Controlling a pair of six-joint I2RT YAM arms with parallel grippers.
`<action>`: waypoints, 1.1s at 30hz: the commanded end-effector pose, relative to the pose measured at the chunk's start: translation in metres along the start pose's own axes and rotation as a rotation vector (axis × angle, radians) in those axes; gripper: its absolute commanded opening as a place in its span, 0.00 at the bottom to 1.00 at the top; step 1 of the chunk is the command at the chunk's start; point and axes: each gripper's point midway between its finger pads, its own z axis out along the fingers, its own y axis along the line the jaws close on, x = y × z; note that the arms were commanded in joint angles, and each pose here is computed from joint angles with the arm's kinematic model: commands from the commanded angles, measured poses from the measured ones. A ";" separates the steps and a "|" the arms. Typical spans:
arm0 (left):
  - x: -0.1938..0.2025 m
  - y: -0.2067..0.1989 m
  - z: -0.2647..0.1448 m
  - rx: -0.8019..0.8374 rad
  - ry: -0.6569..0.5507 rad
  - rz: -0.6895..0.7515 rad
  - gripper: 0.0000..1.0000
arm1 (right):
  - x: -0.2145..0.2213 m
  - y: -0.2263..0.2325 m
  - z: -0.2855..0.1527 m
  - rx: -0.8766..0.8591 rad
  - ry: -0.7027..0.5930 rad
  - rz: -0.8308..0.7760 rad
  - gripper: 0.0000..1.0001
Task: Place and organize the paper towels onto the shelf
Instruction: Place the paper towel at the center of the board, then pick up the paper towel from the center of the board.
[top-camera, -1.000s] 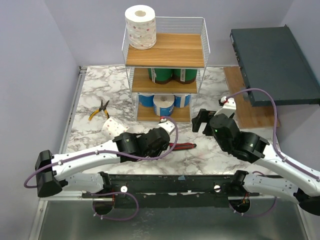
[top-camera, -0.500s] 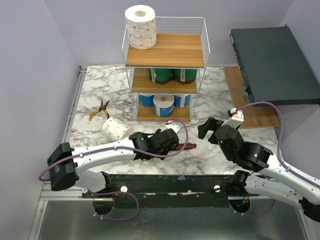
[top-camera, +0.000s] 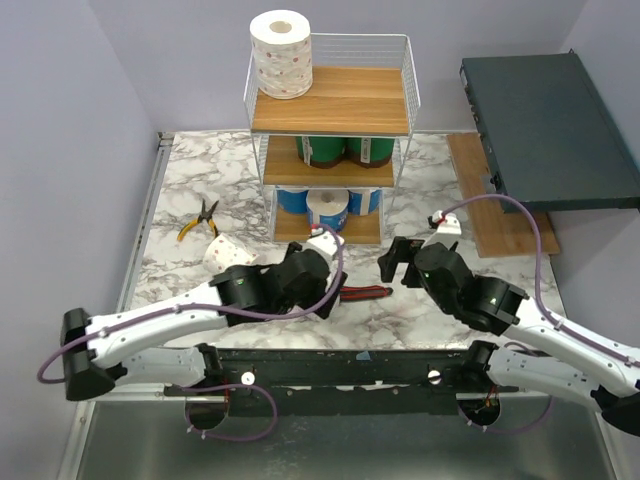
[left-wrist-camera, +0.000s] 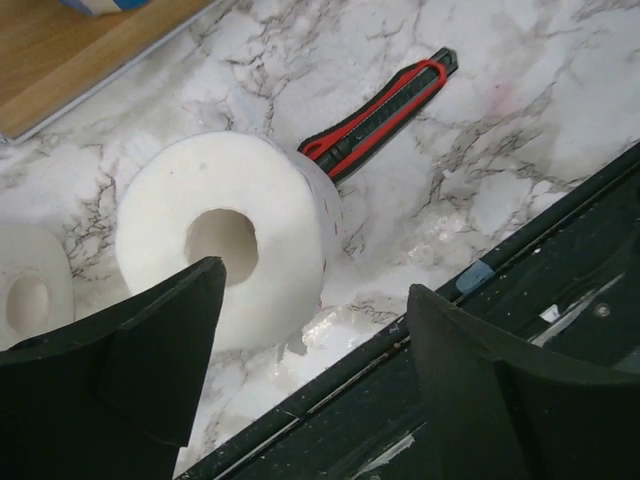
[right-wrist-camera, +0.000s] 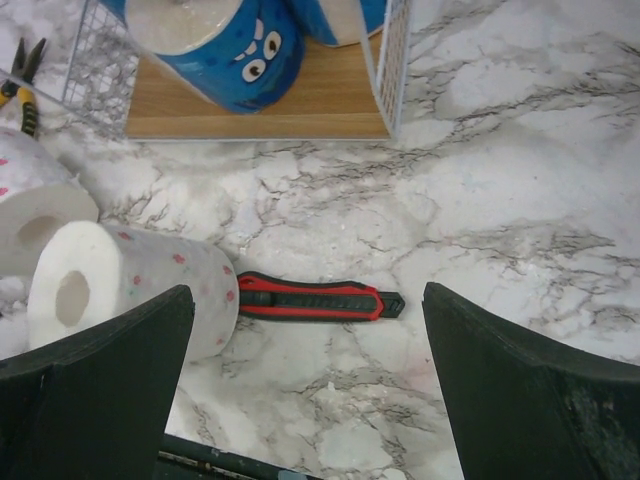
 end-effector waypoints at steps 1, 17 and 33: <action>-0.022 0.013 -0.041 0.026 -0.147 -0.101 0.84 | -0.008 0.034 0.000 -0.135 0.024 -0.039 1.00; 0.030 0.125 -0.093 -0.166 -0.559 -0.707 0.95 | 0.030 0.145 0.007 -0.472 0.250 -0.444 0.89; 0.065 0.151 -0.093 -0.202 -0.609 -0.867 0.95 | 0.097 0.200 0.022 -0.474 0.346 -0.876 0.79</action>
